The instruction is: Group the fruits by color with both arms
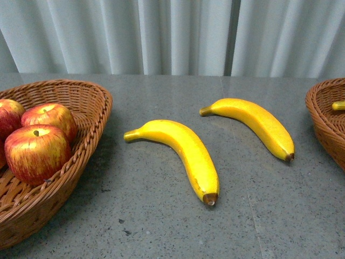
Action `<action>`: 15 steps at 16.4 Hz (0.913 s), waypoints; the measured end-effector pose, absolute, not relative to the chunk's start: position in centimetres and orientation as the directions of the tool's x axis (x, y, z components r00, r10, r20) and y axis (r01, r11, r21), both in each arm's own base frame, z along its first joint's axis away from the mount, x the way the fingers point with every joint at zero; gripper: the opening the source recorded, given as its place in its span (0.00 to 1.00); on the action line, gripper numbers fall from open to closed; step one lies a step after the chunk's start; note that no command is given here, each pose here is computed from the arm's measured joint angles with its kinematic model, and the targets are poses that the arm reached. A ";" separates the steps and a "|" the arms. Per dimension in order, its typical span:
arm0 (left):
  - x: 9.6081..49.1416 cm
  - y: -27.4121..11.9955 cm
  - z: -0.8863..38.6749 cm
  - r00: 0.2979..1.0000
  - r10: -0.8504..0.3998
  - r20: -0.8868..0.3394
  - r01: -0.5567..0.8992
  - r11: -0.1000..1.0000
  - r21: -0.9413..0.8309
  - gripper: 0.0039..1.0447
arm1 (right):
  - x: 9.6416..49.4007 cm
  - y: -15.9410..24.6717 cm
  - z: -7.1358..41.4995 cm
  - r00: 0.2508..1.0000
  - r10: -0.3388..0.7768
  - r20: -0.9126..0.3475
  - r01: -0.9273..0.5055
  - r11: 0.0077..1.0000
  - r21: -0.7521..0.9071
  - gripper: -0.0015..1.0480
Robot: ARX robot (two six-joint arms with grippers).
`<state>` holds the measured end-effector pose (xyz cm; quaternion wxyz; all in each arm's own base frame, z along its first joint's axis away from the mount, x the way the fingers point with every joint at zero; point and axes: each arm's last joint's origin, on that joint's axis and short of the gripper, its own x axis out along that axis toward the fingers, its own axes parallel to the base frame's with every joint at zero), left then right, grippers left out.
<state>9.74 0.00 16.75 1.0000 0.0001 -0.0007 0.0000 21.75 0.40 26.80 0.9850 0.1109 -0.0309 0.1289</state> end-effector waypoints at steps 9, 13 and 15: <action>9.7 0.0 16.8 1.000 0.000 0.001 0.000 1.000 0.000 0.94 | 29.4 7.3 28.6 0.900 0.414 -0.133 -0.394 0.906 0.155 0.94; 9.7 0.0 16.7 1.000 0.000 0.001 0.000 1.000 0.001 0.94 | 28.3 13.1 24.9 0.753 0.554 -0.355 -0.570 0.819 0.070 0.94; 9.7 0.0 16.7 1.000 0.000 0.001 0.000 1.000 0.001 0.94 | 28.5 15.1 22.1 0.691 0.537 -0.484 -0.597 0.801 0.037 0.94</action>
